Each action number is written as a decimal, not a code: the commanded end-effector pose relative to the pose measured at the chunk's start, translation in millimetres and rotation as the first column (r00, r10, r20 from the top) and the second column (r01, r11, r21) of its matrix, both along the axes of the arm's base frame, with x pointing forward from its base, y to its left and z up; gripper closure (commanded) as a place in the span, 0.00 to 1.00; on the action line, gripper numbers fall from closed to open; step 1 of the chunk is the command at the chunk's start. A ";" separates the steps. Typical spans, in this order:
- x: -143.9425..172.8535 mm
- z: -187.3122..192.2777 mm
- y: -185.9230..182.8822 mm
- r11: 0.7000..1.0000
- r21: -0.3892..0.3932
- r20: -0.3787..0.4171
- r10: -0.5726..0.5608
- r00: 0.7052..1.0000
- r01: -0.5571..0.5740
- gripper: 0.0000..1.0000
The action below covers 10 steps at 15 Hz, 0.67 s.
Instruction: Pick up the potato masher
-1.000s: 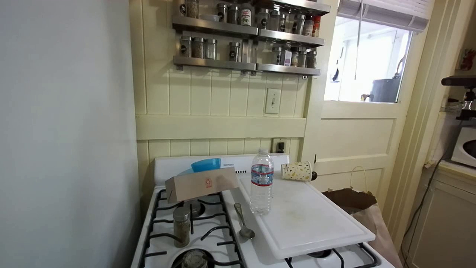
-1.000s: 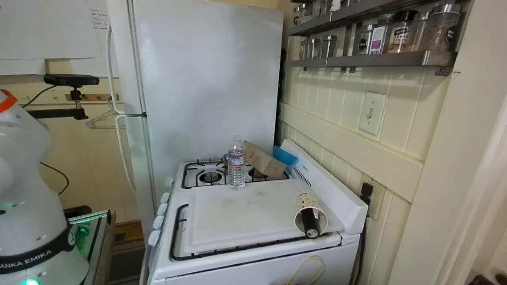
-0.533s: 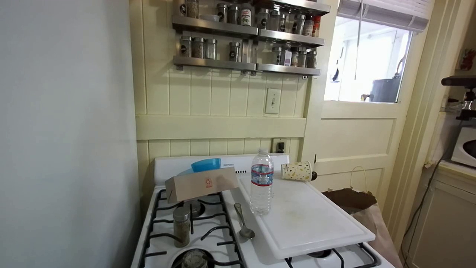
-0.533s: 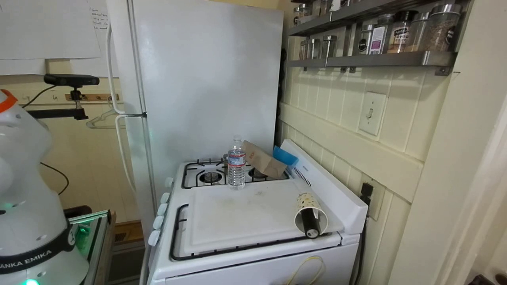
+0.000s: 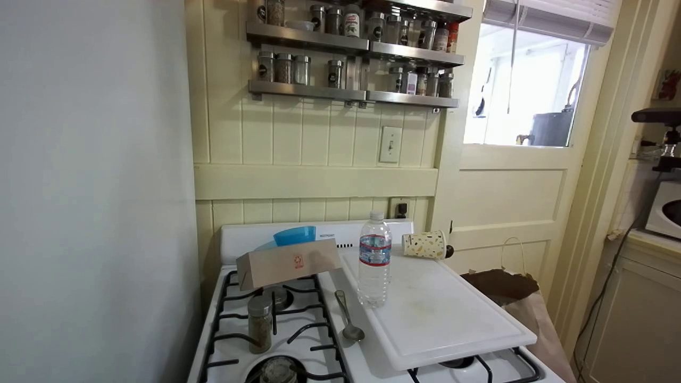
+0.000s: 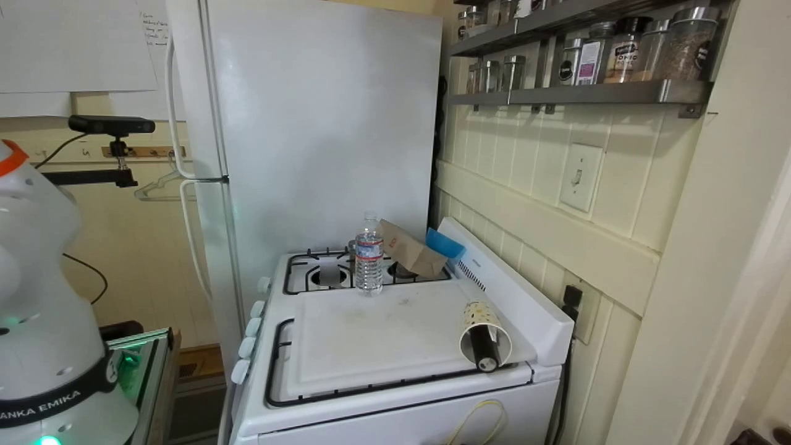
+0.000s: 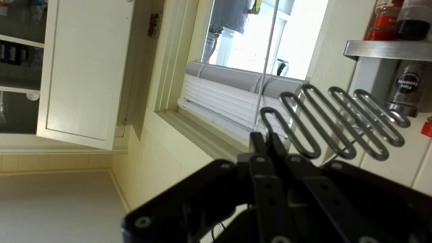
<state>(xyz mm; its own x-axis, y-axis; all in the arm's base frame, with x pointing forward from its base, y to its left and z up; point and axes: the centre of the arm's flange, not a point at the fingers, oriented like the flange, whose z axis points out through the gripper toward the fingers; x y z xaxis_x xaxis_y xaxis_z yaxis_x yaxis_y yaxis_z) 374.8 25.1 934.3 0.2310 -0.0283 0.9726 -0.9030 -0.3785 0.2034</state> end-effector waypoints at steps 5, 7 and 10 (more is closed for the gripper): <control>-2.2 16.9 -0.7 1.000 0.013 0.017 0.024 1.000 -0.024 0.99; -1.6 16.2 -1.7 0.999 0.021 0.015 0.025 1.000 -0.025 0.99; 0.3 16.6 -2.0 0.999 0.030 0.014 0.028 1.000 -0.029 0.99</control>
<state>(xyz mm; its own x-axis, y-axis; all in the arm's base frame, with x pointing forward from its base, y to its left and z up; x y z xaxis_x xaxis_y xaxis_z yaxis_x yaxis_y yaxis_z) 374.2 24.5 941.6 0.2179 -0.0458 0.9749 -0.9018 -0.3916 0.1831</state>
